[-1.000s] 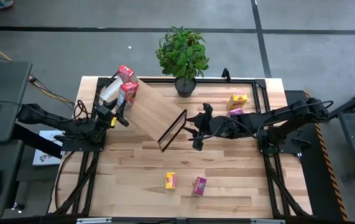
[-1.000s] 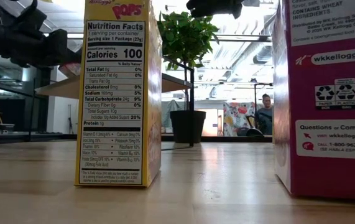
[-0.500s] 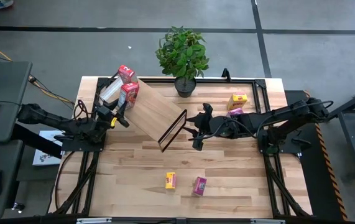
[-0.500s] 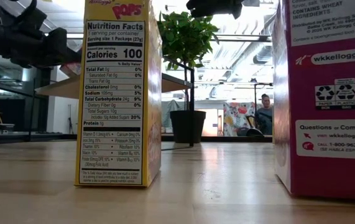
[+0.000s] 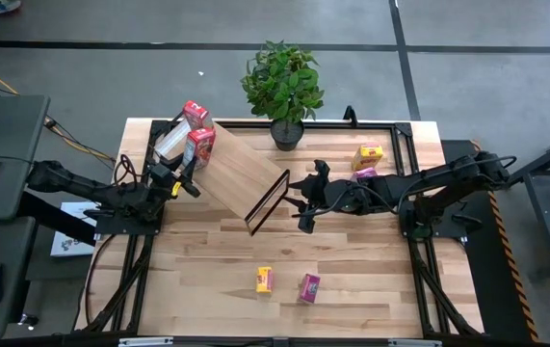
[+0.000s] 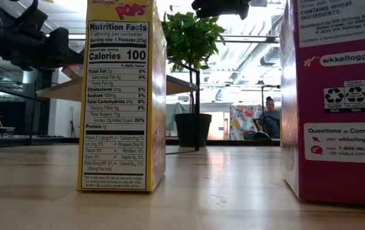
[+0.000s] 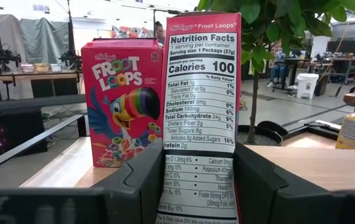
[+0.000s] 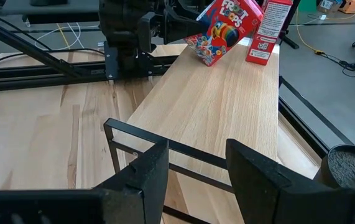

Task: Stack cereal on shelf
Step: Put the red cereal box on the shelf aligned with the other red cereal box

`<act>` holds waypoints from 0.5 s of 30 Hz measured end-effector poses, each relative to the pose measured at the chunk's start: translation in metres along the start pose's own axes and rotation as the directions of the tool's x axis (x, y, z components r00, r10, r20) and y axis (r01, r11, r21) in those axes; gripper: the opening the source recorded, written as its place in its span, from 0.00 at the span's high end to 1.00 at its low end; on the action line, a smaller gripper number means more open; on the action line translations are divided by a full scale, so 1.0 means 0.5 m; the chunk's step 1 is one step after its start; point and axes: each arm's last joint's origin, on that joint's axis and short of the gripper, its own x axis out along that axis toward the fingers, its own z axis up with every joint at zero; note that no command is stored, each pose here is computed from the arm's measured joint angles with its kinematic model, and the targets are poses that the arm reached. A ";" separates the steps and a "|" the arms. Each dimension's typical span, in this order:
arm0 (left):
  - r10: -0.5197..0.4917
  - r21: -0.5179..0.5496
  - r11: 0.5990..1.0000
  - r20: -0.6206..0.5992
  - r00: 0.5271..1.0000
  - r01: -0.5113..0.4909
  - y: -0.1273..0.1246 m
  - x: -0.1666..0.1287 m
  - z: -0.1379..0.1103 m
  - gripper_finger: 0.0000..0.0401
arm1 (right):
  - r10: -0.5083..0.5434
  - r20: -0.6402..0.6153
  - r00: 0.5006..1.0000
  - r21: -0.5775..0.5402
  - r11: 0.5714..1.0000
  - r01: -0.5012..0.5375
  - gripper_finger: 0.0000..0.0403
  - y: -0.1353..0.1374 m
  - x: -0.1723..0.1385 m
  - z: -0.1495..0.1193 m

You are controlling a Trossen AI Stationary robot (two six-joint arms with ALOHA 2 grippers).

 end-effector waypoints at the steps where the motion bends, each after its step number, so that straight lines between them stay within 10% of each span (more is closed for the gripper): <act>1: 0.000 0.003 1.000 0.000 1.000 0.000 0.000 0.000 0.000 0.64 | 0.000 0.000 1.000 0.000 1.000 0.000 0.62 0.000 0.000 0.000; 15: -0.004 0.028 1.000 -0.021 1.000 0.005 -0.001 0.000 -0.012 0.48 | 0.000 0.000 1.000 0.000 1.000 0.000 0.62 0.000 0.000 0.000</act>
